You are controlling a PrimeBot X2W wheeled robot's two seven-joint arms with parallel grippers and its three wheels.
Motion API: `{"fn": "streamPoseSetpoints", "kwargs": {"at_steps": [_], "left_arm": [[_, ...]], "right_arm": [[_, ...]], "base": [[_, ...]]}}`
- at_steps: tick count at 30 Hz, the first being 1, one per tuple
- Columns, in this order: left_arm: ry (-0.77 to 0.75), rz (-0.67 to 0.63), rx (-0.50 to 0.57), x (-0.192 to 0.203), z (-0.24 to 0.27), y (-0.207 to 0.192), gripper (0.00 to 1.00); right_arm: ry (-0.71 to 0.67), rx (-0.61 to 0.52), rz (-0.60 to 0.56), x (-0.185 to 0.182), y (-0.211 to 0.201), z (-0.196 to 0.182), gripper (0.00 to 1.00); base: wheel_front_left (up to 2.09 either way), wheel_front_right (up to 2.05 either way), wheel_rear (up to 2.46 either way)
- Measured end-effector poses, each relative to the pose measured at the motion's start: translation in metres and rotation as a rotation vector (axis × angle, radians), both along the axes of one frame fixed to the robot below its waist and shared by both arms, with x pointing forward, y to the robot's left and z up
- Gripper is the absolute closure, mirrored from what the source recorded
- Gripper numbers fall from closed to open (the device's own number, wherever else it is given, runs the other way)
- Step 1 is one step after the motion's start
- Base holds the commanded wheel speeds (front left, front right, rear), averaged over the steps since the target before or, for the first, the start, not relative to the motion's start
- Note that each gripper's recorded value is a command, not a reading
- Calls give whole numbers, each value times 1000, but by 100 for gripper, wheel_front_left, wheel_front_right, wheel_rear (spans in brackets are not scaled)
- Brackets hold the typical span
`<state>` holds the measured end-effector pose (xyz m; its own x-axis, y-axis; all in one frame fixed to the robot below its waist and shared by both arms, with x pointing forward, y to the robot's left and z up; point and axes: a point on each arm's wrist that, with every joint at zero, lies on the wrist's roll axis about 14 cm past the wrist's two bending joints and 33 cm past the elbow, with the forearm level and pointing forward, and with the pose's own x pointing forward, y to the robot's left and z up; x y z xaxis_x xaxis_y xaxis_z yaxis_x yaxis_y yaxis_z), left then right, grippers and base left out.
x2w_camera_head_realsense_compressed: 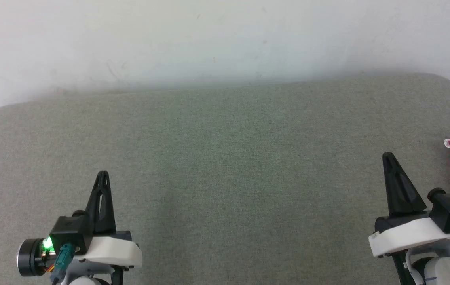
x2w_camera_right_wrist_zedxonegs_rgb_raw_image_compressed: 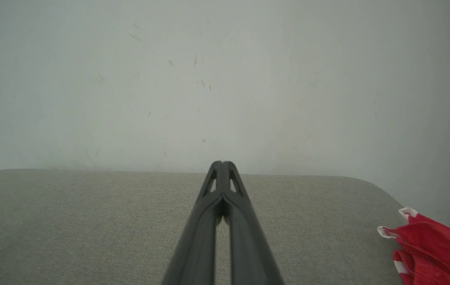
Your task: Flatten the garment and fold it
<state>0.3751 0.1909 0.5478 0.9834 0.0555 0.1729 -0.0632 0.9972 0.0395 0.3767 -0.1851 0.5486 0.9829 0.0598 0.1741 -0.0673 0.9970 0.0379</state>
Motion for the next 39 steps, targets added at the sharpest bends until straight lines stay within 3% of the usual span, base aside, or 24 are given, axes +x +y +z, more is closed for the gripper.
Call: {"fn": "streamPoseSetpoints", "kwargs": {"at_steps": [39], "left_arm": [[73,-24,-1,-1,-9,-5,100]], "right_arm": [[63,-41,29,0,11,-6,100]], "base": [[0,0,0]]}}
